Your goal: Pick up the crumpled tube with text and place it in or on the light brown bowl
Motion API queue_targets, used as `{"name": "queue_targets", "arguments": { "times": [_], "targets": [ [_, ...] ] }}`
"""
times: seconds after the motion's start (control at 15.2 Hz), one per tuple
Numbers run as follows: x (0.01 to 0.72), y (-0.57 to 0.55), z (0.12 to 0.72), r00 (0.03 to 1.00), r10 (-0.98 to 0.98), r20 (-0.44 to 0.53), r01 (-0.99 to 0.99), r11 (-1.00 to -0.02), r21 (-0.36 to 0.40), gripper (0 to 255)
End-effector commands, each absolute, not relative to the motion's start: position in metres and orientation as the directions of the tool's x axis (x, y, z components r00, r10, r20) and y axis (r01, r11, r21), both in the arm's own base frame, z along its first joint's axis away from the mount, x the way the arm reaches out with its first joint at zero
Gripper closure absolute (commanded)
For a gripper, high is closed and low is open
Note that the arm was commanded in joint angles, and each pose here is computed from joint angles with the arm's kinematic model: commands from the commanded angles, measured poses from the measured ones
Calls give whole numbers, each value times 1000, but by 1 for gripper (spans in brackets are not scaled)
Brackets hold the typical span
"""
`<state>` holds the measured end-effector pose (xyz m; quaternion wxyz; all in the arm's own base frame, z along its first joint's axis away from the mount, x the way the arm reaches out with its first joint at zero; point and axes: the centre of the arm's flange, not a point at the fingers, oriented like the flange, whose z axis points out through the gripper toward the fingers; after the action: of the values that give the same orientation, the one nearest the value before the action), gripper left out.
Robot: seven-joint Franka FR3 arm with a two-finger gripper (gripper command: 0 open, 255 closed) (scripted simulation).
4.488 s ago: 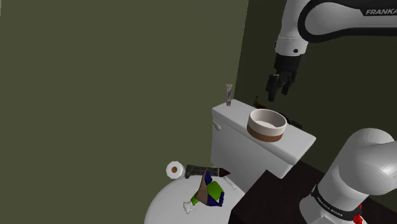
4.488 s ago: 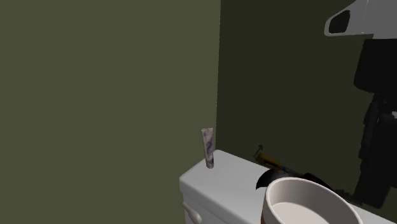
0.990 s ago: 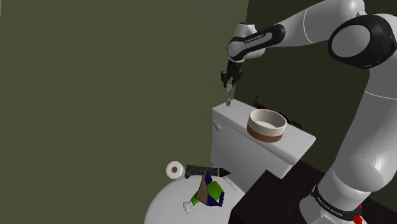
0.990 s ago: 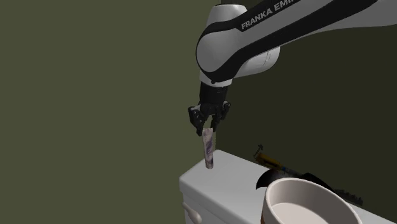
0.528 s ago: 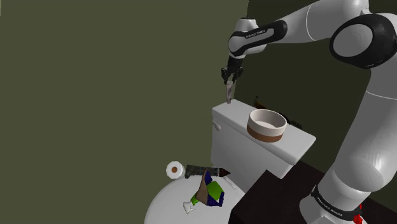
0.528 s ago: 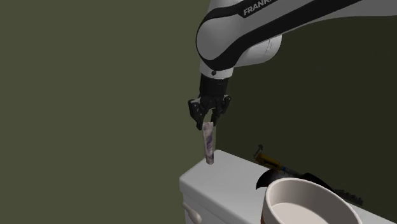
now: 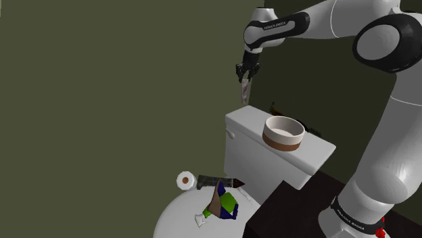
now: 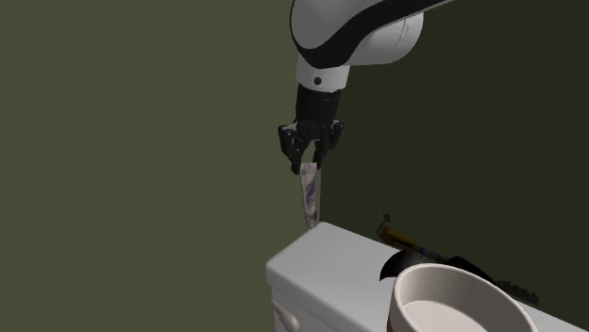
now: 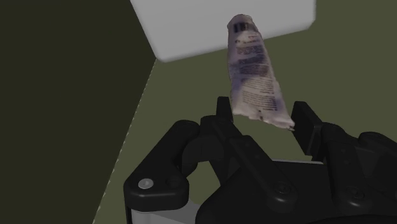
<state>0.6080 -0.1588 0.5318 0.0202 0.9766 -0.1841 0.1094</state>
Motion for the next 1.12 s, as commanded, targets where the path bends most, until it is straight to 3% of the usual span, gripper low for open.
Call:
{"name": "queue_targets", "arguments": {
  "times": [0.0, 1.06],
  "targets": [
    [608, -159, 543, 908, -355, 221, -364, -931, -1, 255],
    [608, -159, 625, 908, -355, 221, -364, -931, -1, 255]
  ]
}}
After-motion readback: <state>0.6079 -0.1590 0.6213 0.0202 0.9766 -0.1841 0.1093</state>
